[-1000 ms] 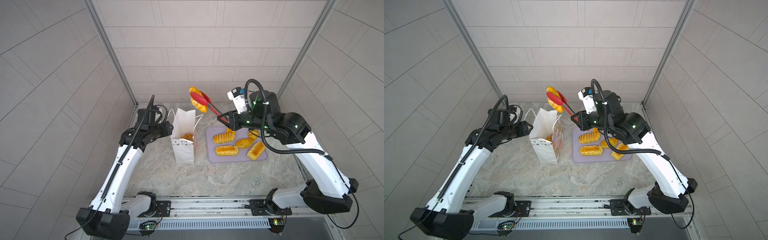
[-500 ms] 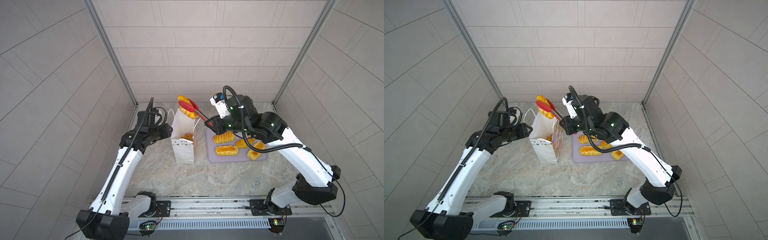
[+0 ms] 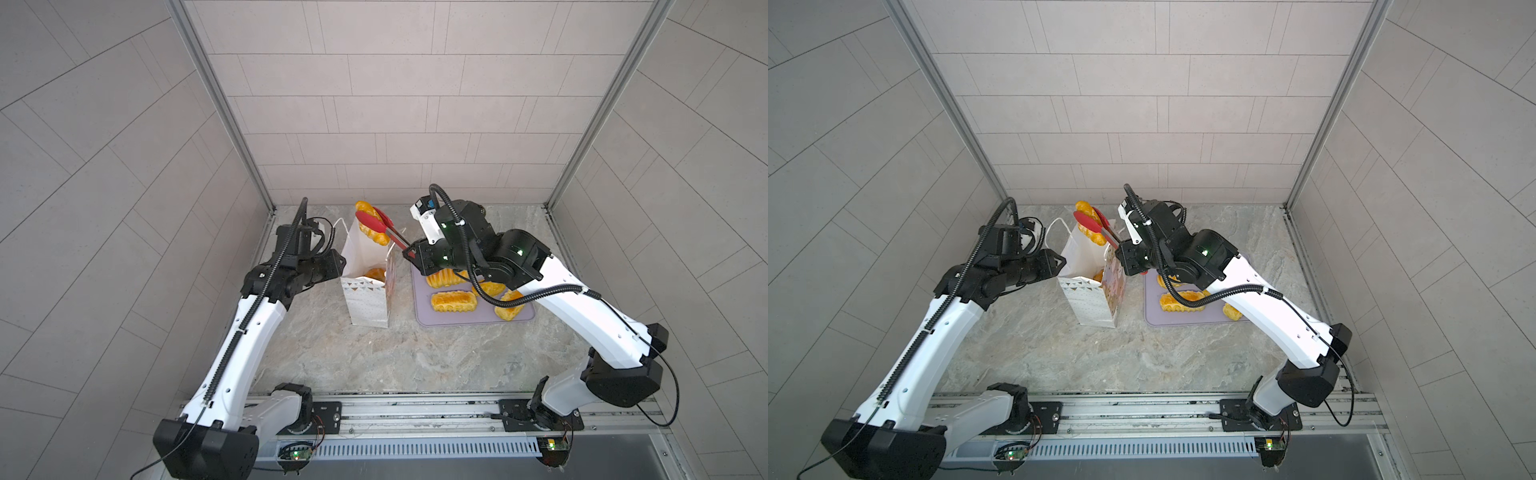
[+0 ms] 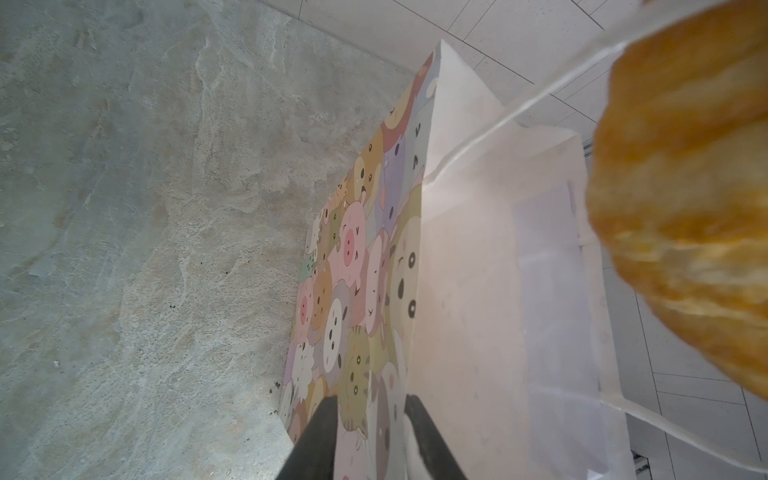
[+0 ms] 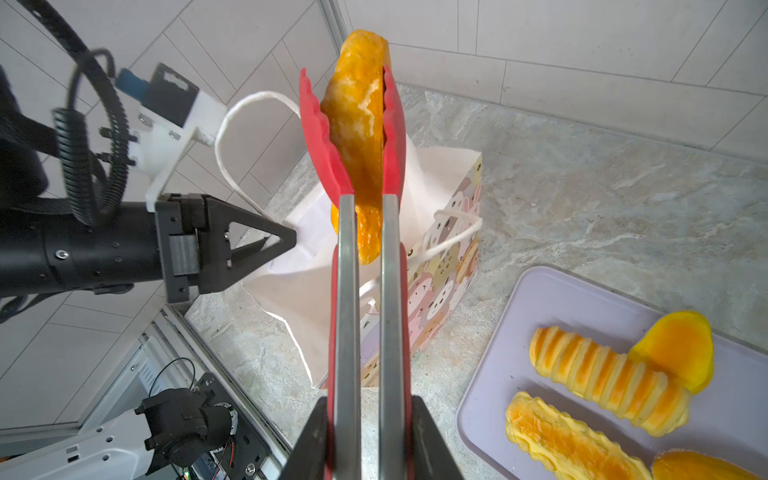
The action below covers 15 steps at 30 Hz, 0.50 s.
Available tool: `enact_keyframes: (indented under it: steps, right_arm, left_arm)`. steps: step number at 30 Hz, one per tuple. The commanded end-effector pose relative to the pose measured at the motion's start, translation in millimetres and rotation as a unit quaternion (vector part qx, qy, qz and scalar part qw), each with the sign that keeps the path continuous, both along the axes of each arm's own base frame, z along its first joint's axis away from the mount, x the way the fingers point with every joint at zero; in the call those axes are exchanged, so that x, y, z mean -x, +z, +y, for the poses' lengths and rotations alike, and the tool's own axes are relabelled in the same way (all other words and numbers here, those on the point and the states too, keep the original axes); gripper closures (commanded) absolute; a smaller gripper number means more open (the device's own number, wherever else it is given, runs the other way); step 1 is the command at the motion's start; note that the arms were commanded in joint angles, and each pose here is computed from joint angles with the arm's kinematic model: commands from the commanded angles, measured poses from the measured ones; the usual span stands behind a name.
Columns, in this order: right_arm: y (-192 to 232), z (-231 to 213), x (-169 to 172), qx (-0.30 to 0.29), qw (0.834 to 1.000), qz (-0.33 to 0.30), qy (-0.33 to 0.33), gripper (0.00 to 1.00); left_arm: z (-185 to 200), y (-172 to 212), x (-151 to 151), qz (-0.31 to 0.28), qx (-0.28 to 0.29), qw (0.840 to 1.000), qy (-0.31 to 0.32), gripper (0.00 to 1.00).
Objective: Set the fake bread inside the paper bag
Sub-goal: 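Carry the golden pastry with the tongs over the bag opening, then open the tongs to drop the golden pastry into the bag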
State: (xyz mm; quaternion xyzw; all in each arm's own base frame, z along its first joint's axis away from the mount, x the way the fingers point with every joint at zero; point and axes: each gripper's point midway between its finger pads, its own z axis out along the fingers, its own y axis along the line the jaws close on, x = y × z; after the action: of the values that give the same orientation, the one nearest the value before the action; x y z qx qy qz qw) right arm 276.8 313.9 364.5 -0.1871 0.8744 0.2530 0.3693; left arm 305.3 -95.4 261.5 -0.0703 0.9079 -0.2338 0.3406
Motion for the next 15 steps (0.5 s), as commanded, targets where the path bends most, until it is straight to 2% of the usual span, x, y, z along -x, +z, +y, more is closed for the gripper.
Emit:
enact_keyframes:
  steps: [1, 15]
  right_arm:
    - [22.8, 1.7, -1.1, -0.037, 0.999, -0.027, -0.009, 0.72]
    - [15.6, -0.5, 3.2, -0.034, 0.999, -0.019, -0.006, 0.61]
  left_arm:
    - [0.7, 3.8, 0.1, -0.01, 0.008, 1.0, 0.003, 0.68]
    - [-1.1, 1.6, -1.2, -0.008, 0.013, 1.0, 0.002, 0.69]
